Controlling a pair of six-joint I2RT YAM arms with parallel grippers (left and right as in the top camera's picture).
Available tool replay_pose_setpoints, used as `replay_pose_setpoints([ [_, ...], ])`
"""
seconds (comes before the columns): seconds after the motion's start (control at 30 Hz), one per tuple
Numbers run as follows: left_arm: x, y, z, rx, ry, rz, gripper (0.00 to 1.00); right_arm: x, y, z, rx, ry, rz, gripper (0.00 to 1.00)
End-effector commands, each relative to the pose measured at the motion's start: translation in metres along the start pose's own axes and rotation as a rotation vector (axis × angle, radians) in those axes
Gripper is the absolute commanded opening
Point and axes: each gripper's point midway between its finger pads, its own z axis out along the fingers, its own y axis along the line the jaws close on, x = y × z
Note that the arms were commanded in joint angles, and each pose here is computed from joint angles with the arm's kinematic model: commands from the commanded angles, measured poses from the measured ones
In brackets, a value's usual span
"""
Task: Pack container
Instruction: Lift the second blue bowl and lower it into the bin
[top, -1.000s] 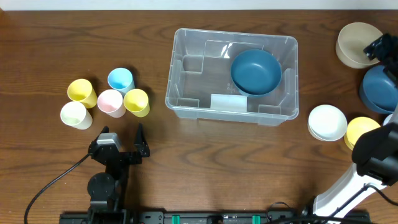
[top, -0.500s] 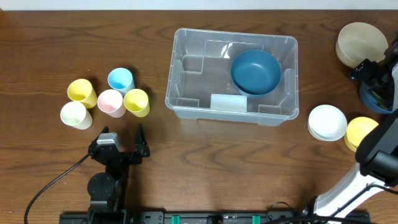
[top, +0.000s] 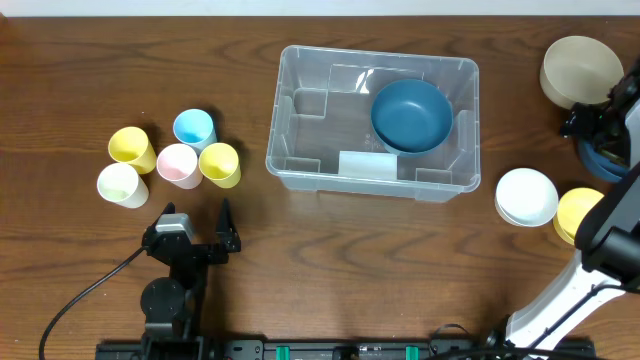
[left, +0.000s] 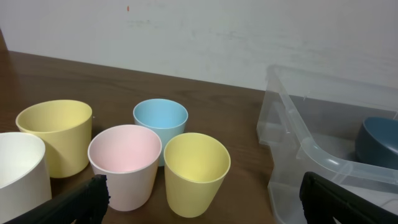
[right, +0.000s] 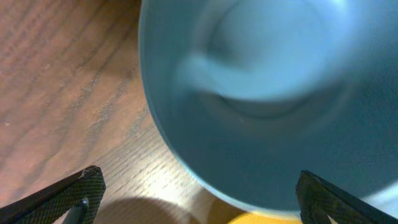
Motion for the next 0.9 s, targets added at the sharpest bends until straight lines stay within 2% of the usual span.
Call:
replay_pose_setpoints([
  [0.0,0.015,0.007,0.001,-0.031,0.045,0.018,0.98,0.011,0.003,0.026,-0.007,0.062,-0.096,0.99],
  [0.2,0.015,0.007,0.001,-0.031,0.045,0.017,0.98,0.017,0.003,0.039,-0.004,0.09,-0.097,0.99],
  [0.3,0.015,0.007,0.001,-0.031,0.045,0.018,0.98,0.016,0.0,0.038,0.015,0.087,-0.097,0.94],
  [0.4,0.015,0.007,0.001,-0.031,0.045,0.017,0.98,0.016,-0.003,0.038,0.026,0.09,-0.097,0.8],
  [0.53,0.015,0.007,0.001,-0.031,0.045,0.018,0.98,0.016,-0.007,0.036,0.046,0.092,-0.083,0.72],
  [0.8,0.015,0.007,0.001,-0.031,0.045,0.017,0.98,0.004,-0.009,0.016,0.056,0.081,-0.067,0.38],
  [0.87,0.015,0.007,0.001,-0.031,0.045,0.017,0.98,-0.001,-0.009,0.007,0.056,0.074,-0.051,0.25],
])
